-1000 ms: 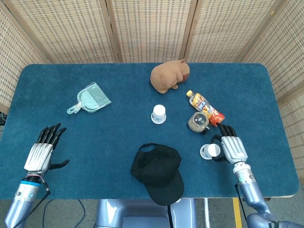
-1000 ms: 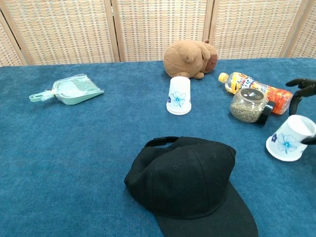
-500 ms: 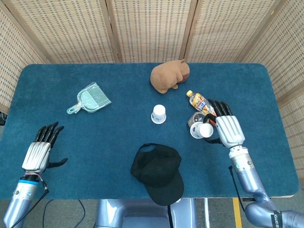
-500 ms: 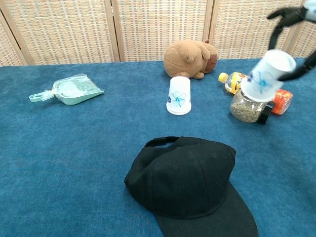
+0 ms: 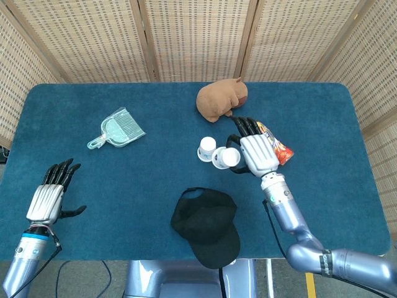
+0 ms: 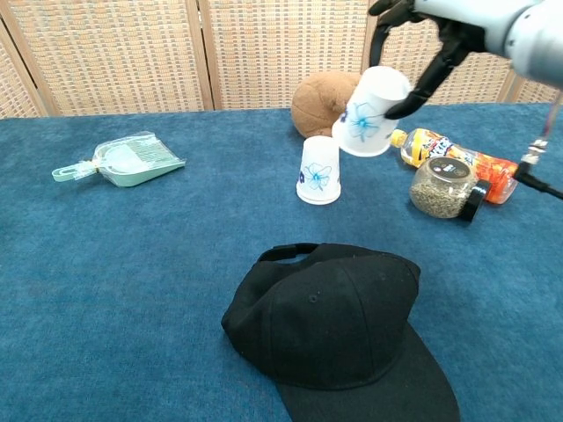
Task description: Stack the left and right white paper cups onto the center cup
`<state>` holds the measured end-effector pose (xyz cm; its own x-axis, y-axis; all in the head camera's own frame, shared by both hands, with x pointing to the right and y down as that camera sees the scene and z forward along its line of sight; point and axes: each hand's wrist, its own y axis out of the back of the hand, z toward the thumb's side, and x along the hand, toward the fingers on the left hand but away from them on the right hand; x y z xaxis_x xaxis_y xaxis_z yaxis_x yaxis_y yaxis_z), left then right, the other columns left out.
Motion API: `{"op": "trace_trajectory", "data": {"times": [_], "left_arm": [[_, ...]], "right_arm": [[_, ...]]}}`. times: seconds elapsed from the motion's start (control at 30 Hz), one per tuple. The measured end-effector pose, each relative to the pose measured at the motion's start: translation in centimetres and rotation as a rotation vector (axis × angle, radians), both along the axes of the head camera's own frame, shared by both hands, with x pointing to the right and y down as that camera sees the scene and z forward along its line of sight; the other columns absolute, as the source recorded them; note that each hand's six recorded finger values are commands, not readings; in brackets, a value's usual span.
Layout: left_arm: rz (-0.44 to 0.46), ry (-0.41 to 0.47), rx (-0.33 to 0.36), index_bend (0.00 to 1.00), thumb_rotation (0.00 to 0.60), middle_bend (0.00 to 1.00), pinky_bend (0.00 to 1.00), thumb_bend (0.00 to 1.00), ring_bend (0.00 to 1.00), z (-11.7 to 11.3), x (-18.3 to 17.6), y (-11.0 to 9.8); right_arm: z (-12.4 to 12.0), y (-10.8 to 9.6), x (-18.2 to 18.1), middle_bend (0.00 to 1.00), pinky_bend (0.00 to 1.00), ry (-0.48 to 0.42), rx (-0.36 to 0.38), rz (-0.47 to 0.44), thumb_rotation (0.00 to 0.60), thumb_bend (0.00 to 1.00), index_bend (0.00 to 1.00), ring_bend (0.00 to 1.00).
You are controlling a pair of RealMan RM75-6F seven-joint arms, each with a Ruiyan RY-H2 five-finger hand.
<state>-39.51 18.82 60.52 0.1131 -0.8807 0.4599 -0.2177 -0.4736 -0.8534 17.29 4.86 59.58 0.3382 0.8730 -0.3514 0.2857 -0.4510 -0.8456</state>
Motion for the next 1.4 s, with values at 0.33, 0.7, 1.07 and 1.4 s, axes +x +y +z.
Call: {"op": "trace_trajectory", "data": {"times": [0.33, 0.7, 1.07, 1.4], "left_arm": [[-0.012, 0.001, -0.005, 0.08, 0.600, 0.00, 0.00, 0.17, 0.00, 0.2, -0.3, -0.2], [-0.012, -0.007, -0.013, 0.08, 0.600, 0.00, 0.00, 0.17, 0.00, 0.6, -0.3, -0.3], [-0.027, -0.015, -0.021, 0.08, 0.600, 0.00, 0.00, 0.17, 0.00, 0.9, -0.7, -0.6], [-0.017, -0.018, -0.025, 0.07, 0.600, 0.00, 0.00, 0.17, 0.00, 1.0, -0.5, -0.4]], "right_arm": [[2.0, -2.2, -2.9, 0.12, 0.08, 0.000, 0.000, -0.001, 0.600, 0.20, 0.57, 0.04], [5.9, -4.2, -3.7, 0.13, 0.08, 0.029, -0.044, 0.021, 0.600, 0.20, 0.57, 0.04], [8.8, -4.6, -4.6, 0.07, 0.07, 0.034, -0.097, 0.008, 0.600, 0.18, 0.45, 0.04], [8.7, -4.0, -3.0, 0.03, 0.05, 0.043, -0.088, 0.015, 0.600, 0.16, 0.34, 0.03]]}}
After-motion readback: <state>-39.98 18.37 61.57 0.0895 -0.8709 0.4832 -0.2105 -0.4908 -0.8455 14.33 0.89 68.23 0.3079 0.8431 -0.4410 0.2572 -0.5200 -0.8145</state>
